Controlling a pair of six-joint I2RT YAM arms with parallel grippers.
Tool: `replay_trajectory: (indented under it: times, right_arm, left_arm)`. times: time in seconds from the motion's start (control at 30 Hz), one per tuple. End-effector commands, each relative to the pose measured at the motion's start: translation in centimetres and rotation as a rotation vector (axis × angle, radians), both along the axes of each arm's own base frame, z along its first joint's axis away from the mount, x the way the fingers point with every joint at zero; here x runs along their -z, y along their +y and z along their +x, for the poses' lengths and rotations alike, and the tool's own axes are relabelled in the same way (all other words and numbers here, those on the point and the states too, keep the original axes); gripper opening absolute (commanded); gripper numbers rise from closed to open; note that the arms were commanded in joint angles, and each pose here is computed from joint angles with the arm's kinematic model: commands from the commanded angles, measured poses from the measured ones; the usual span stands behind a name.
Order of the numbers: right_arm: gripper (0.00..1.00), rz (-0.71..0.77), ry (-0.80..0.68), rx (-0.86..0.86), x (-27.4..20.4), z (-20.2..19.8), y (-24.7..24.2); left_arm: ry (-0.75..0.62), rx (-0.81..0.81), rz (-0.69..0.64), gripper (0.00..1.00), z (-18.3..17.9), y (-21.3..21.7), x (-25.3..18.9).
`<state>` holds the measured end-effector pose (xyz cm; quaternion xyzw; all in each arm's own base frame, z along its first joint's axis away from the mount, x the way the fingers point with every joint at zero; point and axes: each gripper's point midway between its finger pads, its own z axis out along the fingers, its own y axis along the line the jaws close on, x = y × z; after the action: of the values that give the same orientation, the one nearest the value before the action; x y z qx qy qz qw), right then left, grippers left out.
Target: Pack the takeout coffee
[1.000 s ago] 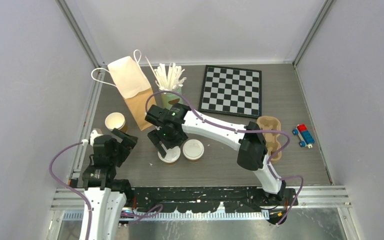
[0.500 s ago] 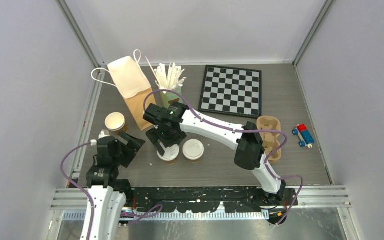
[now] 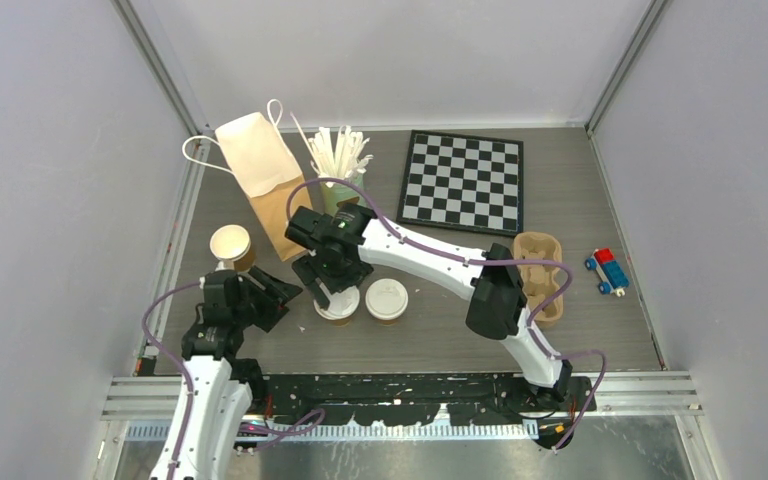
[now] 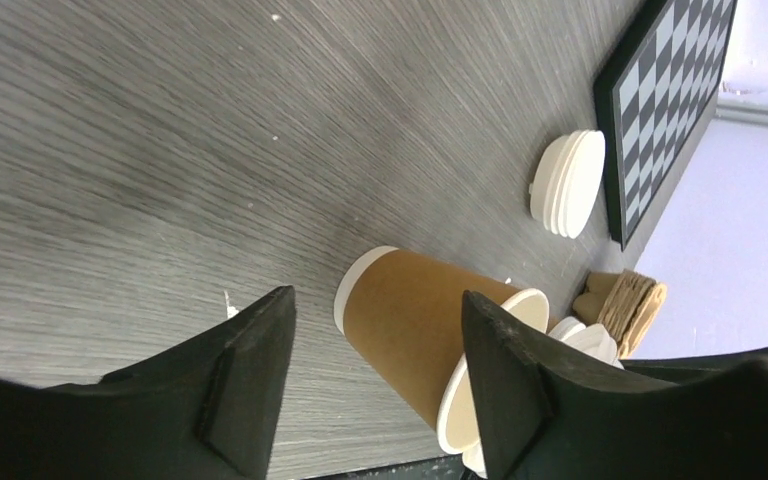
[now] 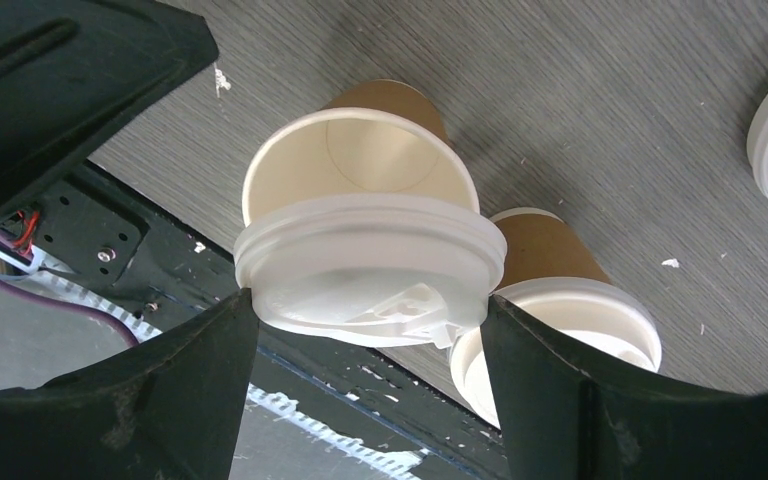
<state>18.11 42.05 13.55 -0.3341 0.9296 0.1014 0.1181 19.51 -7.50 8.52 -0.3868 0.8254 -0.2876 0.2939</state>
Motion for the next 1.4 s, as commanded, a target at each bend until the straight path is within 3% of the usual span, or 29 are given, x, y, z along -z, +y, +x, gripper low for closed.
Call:
replay_trajectory:
  times: [0.0, 0.2, 0.5, 0.9, 1.37]
  right_arm:
    - [0.81, 0.026, -0.018, -0.012, -1.0, 0.6, 0.6]
    - [0.81, 0.016, -0.011, -0.01, -0.4, 0.9, 0.6]
    - [0.81, 0.011, -0.008, -0.006, -0.5, 1.0, 0.4]
    - [0.81, 0.014, -0.033, 0.0, -2.4, 0.7, -1.4]
    - [0.81, 0.058, -0.05, -0.003, -3.6, 2.0, -0.6]
  left_arm:
    - [-0.043, 0.073, -0.078, 0.59, 0.8, -1.6, -0.4]
    - [-0.001, 0.123, -0.12, 0.5, 0.6, -2.6, 1.0]
    - [-0.006, 0.175, -0.138, 0.5, 1.2, -3.2, 1.1]
    - [-0.08, 0.124, -0.075, 0.53, 3.4, -2.0, -0.1]
    - [-0.12, 0.182, -0.134, 0.54, 4.1, -3.2, -0.2]
